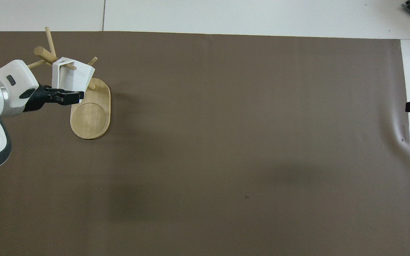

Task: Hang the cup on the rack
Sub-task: 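Lower the cup's handle onto the rack peg with the left gripper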

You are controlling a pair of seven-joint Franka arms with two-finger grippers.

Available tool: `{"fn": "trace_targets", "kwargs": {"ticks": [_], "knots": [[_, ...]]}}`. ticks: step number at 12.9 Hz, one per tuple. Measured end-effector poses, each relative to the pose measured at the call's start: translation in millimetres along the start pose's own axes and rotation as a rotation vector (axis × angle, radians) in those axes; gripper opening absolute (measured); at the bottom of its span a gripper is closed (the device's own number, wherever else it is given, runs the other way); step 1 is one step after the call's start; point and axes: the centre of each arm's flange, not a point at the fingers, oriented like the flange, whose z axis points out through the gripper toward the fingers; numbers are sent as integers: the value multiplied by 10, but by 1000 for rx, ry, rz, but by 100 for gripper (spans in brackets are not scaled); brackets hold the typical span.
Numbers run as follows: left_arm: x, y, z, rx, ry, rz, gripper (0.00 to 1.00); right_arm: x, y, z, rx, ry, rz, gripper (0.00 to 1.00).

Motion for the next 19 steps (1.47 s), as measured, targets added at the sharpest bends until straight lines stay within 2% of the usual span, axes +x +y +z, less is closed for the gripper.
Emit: {"fn": "trace_targets", "kwargs": {"ticks": [16,19], "knots": [[67,-43,-8,-6,0,-4,72,2,-10,-2,0,2,-74,100],[81,-73,-16,-6,2,-8,76,2,-10,1,0,1,-74,100]]}}
